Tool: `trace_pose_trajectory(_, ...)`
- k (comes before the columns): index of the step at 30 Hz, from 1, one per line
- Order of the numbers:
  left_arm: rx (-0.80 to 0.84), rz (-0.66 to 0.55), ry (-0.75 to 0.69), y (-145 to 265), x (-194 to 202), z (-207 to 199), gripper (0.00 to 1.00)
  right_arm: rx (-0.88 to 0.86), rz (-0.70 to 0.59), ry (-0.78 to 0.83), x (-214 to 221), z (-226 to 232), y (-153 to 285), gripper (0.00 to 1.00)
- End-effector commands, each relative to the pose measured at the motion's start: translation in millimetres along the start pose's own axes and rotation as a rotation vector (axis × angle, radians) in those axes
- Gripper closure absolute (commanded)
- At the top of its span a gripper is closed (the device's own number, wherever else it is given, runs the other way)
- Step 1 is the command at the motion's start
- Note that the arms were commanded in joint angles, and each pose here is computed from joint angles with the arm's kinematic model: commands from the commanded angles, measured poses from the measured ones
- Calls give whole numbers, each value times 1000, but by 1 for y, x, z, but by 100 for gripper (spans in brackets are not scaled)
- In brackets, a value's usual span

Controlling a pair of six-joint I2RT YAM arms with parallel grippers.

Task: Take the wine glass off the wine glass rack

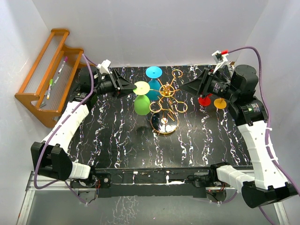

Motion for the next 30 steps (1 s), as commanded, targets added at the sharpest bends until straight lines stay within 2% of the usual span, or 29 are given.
trace_pose_trajectory(1,57,-19,-71,1,-4,-22,56,-25,-42,48,-5,5,3,63)
trace_pose_trajectory(10,58,3,-67,-8,-3,-24,65,-25,-40,38,-3,3,1,63)
trace_pose_trajectory(13,59,2,-71,-7,-2,-25,74,-24,-43,36,-3,3,1,64)
trace_pose_trajectory(18,54,14,-66,-9,-1,-24,83,-23,-52,34,-4,4,2,64)
trace_pose_trajectory(21,51,12,-66,-8,-1,-24,95,-20,-53,33,-4,4,2,64)
trace_pose_trajectory(23,48,12,-68,-7,0,-25,99,-16,-54,32,-3,3,2,64)
trace_pose_trajectory(30,22,-5,-96,-1,-3,-33,100,-12,-61,26,-3,3,2,64)
Point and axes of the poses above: each gripper's point midway between its finger pads, its own y axis back along the fingers, its own z axis along the line the jaws close on, x = y × z, the point moved 8 cm from there along y, back along the fingers, and after that the axes turned 5 degrees about y, right-handed, at the moved point
